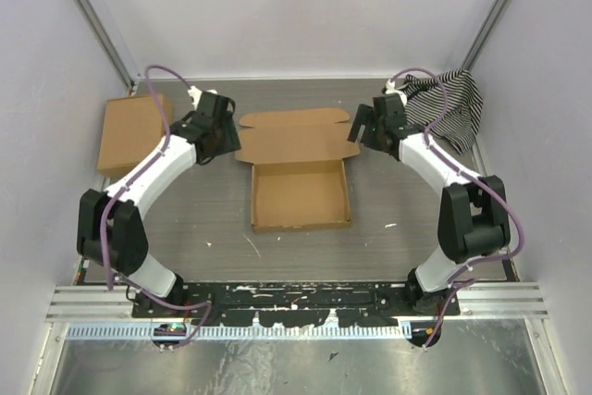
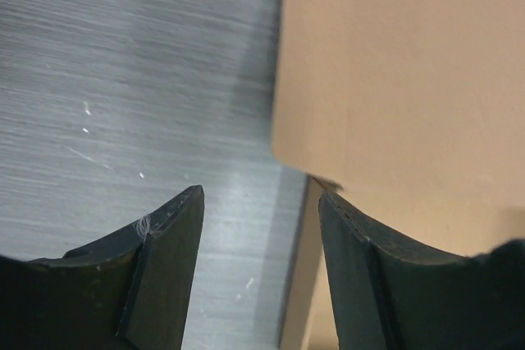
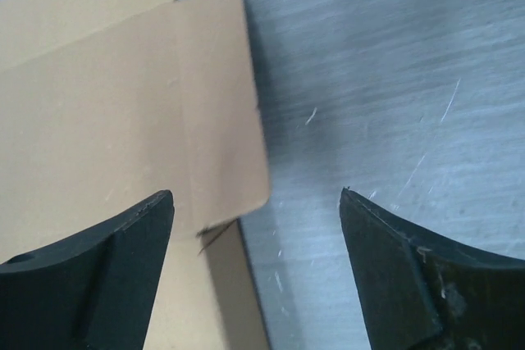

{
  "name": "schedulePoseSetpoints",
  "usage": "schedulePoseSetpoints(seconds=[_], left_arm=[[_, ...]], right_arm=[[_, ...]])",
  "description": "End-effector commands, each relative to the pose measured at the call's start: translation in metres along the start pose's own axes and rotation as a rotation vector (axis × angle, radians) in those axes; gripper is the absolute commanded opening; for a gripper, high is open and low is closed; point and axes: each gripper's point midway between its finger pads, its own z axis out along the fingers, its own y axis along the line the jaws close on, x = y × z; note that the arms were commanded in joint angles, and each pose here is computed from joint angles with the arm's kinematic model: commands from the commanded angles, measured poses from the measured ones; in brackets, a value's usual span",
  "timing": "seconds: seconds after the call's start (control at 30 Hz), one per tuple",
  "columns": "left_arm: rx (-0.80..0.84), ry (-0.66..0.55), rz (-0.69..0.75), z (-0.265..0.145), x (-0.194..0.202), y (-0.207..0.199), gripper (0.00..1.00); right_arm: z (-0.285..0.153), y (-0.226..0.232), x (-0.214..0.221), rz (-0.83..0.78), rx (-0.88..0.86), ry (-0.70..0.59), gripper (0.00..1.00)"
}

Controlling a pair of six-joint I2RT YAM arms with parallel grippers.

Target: Fold the paper box

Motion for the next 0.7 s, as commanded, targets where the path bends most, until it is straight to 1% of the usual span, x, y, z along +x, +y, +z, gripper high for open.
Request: schedulePoseSetpoints(seconds=[0.0,0.1,0.23,0.33,0.57,0.67], left_arm=[[-0.016,0.067,-0.119,0.028,-0.015,0.022,0.65],[-0.017,0.123,-0.144,0.050,-0.014,0.023,0.64],[0.010,0.172,-0.143,0.073,-0.005,0.014,0.63],[0.036,0.195,-0.157,0.083,0.003,0.008,0.62],[0.076,0.239,-0.169,0.095,0.011,-0.003,0.61],[0.092,0.243,-0.174,0.098,0.011,-0.007,0.60]], right_arm=[[0.010,0.017,-0.048,0.061,-0.159,-0.012,0.89],[0.030,0.019,-0.047,0.056,-0.224,0.053,0.89],[0.058,0.029,-0.030,0.040,-0.298,0.151,0.83],[0.074,0.026,-0.017,0.046,-0.293,0.201,0.79],[0.083,0.028,0.005,0.061,-0.328,0.259,0.71],[0.081,0.029,0.007,0.059,-0.341,0.262,0.63]])
